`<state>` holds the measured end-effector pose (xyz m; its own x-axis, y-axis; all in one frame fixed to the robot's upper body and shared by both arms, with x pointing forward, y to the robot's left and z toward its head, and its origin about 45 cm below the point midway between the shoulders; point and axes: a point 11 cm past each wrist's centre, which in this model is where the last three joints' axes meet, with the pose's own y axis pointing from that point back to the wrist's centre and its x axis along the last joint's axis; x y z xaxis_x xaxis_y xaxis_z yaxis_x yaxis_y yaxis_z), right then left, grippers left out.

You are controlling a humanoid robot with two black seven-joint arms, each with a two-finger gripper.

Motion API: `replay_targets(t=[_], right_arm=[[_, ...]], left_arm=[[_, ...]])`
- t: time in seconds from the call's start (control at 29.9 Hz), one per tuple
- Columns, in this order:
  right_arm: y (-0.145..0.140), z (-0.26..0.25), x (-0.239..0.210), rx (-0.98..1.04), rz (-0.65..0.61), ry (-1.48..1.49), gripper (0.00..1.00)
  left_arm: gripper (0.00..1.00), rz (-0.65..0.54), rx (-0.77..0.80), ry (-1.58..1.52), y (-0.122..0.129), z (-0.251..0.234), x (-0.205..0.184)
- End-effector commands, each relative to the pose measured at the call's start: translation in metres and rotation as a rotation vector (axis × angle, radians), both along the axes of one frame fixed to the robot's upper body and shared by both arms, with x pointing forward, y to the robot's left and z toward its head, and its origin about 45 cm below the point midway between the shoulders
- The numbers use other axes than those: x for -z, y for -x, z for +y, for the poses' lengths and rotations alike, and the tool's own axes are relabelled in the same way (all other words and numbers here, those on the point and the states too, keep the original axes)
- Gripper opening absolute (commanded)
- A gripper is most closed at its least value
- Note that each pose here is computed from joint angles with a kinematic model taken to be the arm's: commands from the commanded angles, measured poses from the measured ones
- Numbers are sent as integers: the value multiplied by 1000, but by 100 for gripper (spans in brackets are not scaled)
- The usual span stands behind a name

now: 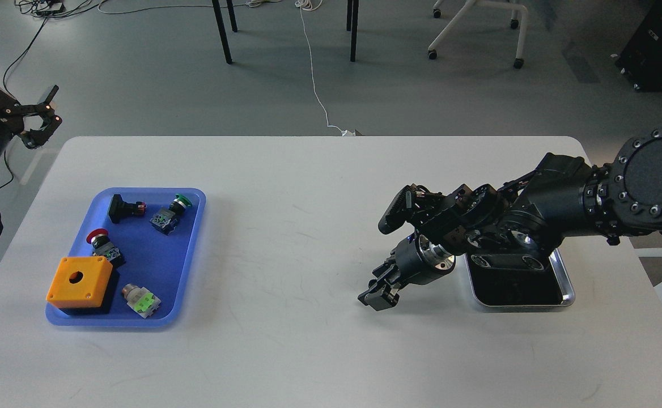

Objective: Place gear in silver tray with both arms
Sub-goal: 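Grasp the black gear on the table with the right gripper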

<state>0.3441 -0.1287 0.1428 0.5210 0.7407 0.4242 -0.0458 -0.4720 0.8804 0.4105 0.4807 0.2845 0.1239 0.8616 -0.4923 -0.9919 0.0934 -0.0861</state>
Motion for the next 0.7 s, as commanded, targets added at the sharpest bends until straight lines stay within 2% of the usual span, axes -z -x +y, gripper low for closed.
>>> replay_targets(t=[0.0, 0.23, 0.47, 0.6, 0.67], right_arm=[[-1, -1, 0, -2, -3, 4, 59], [1, -4, 6, 6, 4, 6, 43], [2, -5, 9, 11, 8, 5, 33], [3, -6, 11, 14, 10, 2, 21], [3, -7, 13, 17, 12, 2, 18]], left_arm=[[98, 3, -1, -1, 1, 1, 1], [98, 6, -3, -3, 2, 2, 2], [98, 6, -4, -3, 2, 2, 2], [98, 7, -3, -1, 2, 1, 3], [98, 7, -3, -1, 2, 1, 3]])
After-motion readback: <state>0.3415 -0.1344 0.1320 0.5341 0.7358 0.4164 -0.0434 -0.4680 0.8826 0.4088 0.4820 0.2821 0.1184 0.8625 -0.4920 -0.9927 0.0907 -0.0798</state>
